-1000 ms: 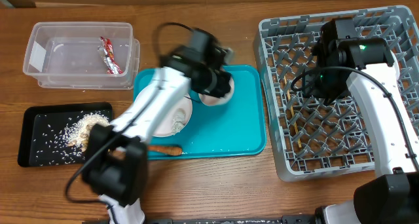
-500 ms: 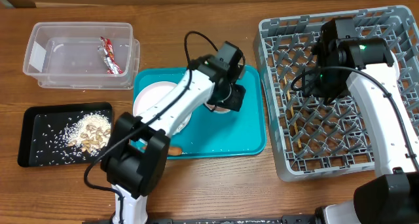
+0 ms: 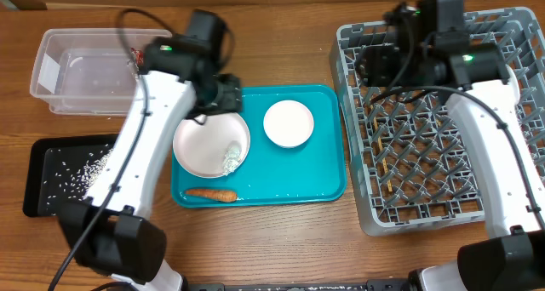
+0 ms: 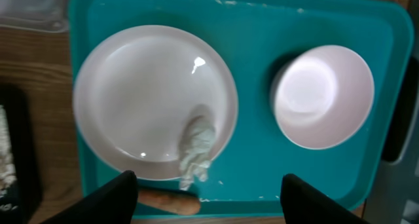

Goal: Sort waste into correct bins and load items into the dishwasher

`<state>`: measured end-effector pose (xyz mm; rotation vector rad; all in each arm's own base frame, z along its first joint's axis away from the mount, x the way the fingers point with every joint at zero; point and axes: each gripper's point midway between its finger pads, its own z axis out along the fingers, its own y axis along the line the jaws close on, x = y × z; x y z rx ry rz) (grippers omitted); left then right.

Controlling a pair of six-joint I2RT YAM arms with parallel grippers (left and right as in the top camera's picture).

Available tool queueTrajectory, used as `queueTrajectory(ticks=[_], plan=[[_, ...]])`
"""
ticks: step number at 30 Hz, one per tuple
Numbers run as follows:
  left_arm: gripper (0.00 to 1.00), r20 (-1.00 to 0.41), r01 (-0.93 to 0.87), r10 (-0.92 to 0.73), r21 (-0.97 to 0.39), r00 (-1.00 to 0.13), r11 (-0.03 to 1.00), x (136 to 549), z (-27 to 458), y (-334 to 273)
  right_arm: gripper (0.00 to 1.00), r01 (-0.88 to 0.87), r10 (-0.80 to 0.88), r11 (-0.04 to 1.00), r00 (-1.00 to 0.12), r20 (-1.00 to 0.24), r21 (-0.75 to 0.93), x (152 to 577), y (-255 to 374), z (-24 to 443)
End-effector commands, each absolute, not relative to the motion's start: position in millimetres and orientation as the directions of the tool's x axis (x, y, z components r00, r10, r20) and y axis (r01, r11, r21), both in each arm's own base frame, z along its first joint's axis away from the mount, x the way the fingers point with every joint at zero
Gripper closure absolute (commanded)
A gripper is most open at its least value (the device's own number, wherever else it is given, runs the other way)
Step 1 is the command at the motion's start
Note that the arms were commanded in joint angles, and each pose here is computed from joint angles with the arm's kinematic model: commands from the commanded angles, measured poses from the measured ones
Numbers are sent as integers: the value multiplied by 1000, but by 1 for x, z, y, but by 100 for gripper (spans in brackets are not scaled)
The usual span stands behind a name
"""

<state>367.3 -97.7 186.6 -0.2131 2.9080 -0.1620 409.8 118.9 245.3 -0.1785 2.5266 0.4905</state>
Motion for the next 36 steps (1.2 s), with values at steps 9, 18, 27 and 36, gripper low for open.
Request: queueTrajectory(ticks=[9, 18, 27, 36], plan=[[7, -223, -254, -273, -111, -936, 961, 372, 196, -57, 36, -252, -137, 902, -937, -320, 351, 403, 201, 153], [5, -224, -250, -270, -111, -936, 962, 372, 196, -57, 46, -117, -101, 936, -993, -64, 332, 390, 209, 62], [5, -224, -251, -270, -111, -936, 962, 372, 196, -57, 81, -97, -107, 945, -994, 16, 311, 380, 207, 32], [5, -220, -249, -270, -117, -937, 961, 371, 196, -58, 96, -71, -76, 950, -997, 2, 305, 386, 193, 71]])
